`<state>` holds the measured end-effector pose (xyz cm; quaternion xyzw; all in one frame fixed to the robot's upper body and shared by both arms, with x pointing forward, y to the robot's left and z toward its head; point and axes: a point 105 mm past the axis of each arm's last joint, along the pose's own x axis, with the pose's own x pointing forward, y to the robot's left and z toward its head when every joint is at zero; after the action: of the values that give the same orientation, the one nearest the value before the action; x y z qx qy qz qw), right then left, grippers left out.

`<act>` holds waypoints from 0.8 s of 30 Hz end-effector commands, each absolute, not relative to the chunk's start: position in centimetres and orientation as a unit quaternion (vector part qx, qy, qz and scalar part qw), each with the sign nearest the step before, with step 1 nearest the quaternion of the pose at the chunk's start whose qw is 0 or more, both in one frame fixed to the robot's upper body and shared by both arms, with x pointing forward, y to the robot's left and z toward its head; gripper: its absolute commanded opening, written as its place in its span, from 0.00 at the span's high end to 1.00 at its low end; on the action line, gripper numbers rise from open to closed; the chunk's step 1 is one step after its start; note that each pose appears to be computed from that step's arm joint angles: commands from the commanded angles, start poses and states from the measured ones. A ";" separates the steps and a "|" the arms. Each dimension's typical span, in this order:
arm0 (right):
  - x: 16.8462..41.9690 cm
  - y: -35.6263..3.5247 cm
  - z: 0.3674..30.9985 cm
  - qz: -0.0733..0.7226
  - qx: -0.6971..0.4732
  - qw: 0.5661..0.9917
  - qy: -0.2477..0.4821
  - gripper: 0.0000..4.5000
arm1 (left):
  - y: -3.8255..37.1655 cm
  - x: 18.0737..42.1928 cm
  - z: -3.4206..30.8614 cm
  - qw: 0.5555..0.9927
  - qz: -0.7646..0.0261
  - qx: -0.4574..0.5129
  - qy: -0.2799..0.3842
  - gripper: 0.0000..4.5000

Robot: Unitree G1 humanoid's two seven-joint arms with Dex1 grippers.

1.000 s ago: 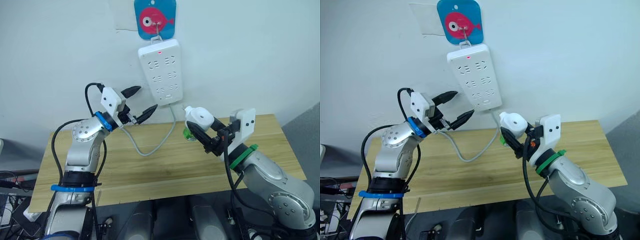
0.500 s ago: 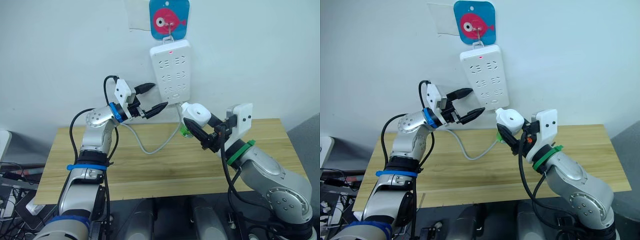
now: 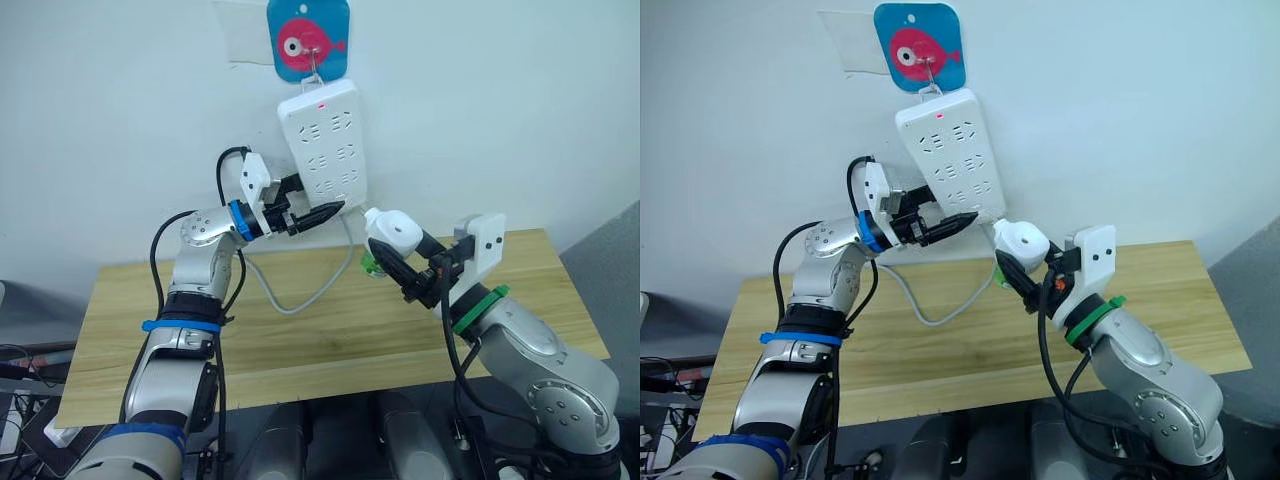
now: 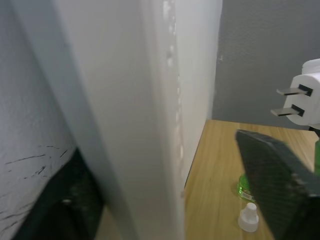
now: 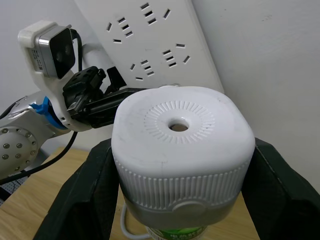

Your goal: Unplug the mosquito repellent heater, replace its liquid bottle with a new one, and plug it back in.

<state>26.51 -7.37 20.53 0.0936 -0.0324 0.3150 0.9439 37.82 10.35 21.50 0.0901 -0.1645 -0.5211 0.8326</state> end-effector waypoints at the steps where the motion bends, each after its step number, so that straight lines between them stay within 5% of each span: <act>1: 26.1 -7.1 22.1 0.322 0.089 0.940 -0.066 0.34 | 11.4 37.3 22.6 0.835 -0.511 0.090 -0.182 0.49; 5: 26.5 -6.9 22.6 0.318 0.087 0.942 -0.066 0.34 | 12.0 37.3 22.8 0.845 -0.498 0.083 -0.177 0.70; 24: 29.4 -4.7 23.4 0.299 0.067 0.951 -0.049 0.34 | 11.2 37.3 23.3 0.848 -0.493 0.072 -0.180 0.70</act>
<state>29.89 -5.12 21.96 0.0673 -0.0194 0.2886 0.9549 37.78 11.40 21.67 0.0636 -0.1479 -0.4927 0.8552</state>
